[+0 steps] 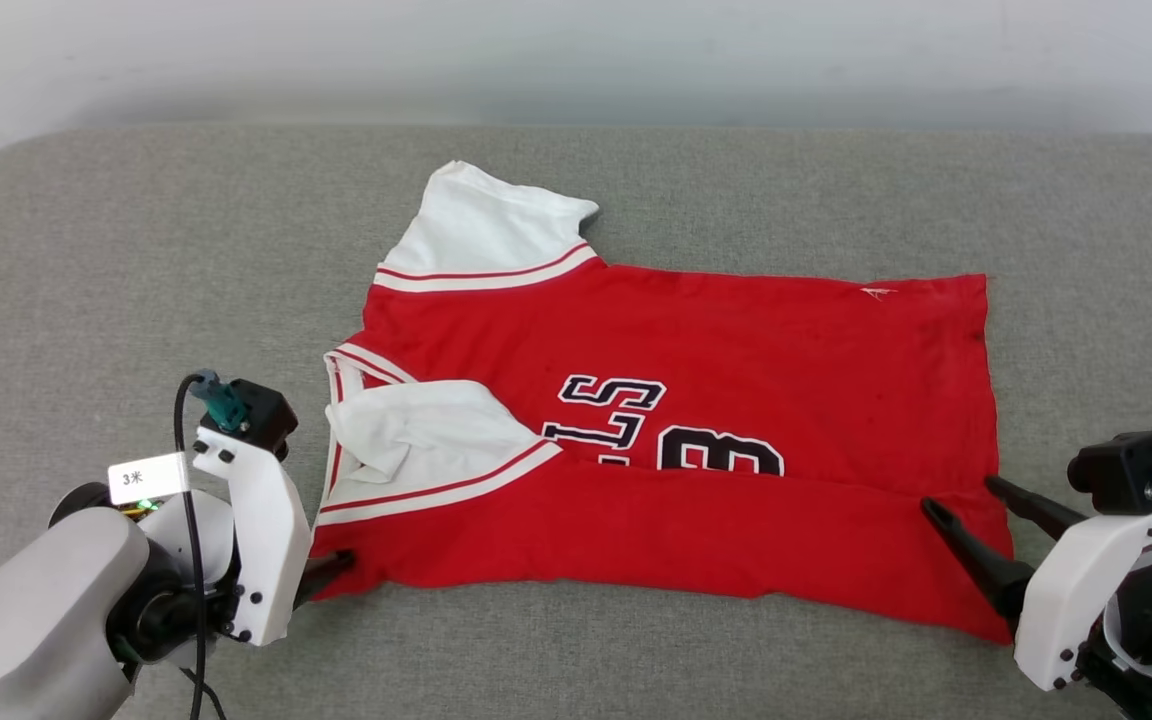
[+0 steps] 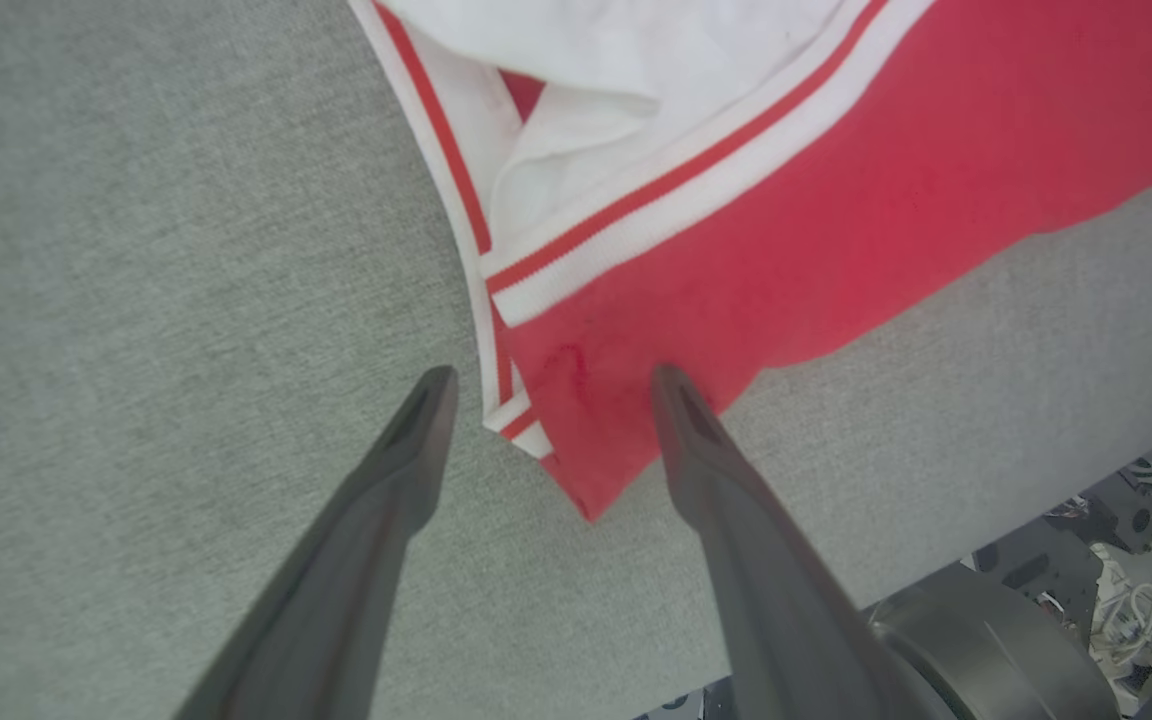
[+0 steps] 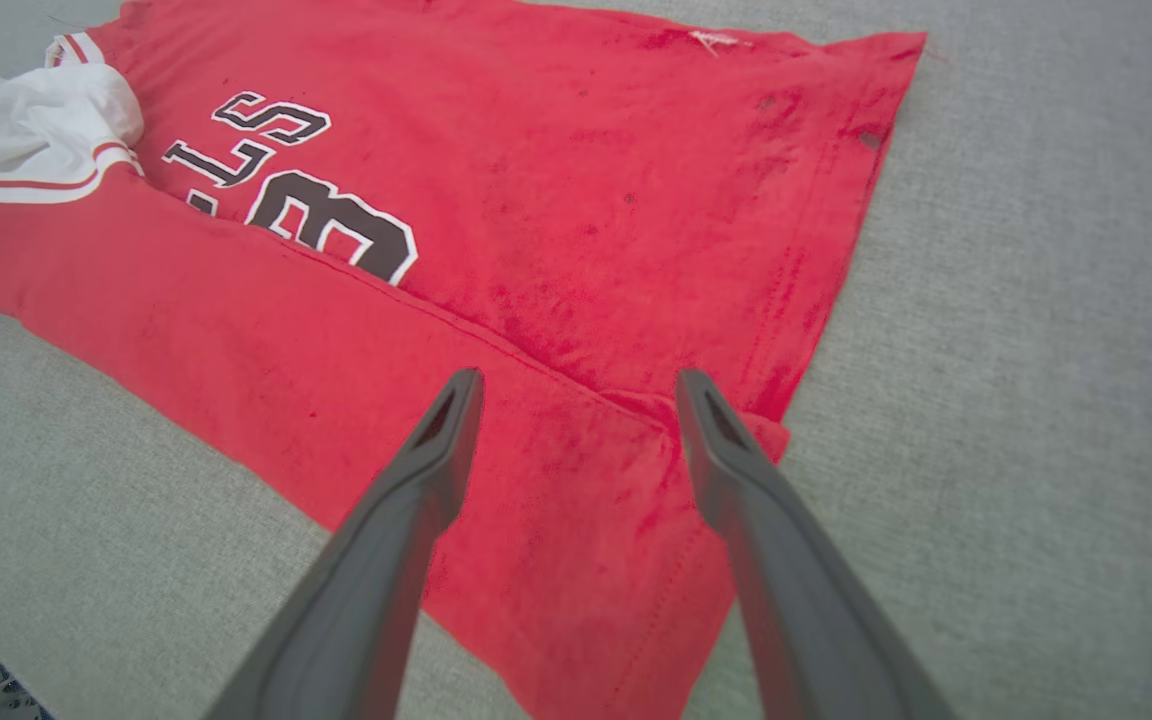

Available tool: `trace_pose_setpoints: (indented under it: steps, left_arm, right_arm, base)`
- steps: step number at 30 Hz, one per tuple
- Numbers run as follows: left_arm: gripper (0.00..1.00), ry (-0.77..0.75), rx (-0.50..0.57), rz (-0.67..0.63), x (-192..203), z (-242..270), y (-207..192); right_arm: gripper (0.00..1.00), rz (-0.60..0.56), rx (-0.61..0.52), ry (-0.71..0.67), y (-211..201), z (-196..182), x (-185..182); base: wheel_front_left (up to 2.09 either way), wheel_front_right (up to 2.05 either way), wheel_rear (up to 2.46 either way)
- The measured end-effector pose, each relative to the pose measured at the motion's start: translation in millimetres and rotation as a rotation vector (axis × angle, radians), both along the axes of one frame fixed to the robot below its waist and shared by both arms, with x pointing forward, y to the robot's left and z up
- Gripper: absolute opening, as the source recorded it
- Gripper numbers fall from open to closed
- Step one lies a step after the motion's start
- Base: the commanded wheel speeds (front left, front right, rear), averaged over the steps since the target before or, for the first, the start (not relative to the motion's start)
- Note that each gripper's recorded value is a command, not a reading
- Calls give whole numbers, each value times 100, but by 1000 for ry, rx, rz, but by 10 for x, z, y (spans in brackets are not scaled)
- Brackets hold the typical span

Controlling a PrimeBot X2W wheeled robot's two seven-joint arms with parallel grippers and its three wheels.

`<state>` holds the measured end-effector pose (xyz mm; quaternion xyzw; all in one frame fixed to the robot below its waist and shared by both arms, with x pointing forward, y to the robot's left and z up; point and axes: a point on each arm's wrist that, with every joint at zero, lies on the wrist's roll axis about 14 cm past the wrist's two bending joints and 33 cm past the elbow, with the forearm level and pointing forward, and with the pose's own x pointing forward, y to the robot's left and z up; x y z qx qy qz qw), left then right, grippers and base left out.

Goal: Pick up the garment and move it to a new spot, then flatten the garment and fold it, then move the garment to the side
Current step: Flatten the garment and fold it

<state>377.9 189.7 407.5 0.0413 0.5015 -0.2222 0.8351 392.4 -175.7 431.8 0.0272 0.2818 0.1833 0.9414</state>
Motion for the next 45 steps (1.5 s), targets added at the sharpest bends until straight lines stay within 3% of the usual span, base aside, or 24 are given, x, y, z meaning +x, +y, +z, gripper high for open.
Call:
trace_pose_setpoints:
  steps: [11,13,14,23,31,33,45]
  left_arm:
    - [100,120,40,-7,-58,-425,17]
    - [7,123,33,-5,-62,-439,9]
    - [0,121,30,-8,-65,-442,1]
    - [0,22,1,-16,-26,-277,-32]
    - [0,-98,-23,-32,21,-7,-72]
    - [0,-124,-30,-45,18,53,-125]
    - [0,-137,-44,-55,75,36,-199]
  right_arm:
    - [100,-26,-6,14,-92,-64,37]
    - [100,-29,-10,13,-115,-55,37]
    - [100,-31,-13,9,-126,-38,44]
    - [100,-8,-128,-26,-321,237,118]
    - [100,44,-228,131,-435,267,-8]
    - [100,69,-219,253,-391,123,-136]
    - [100,81,-205,462,-225,-523,-300]
  base:
    - [0,0,0]
    - [0,0,0]
    - [0,0,0]
    - [0,0,0]
    - [0,0,0]
    - [0,0,0]
    - [0,0,0]
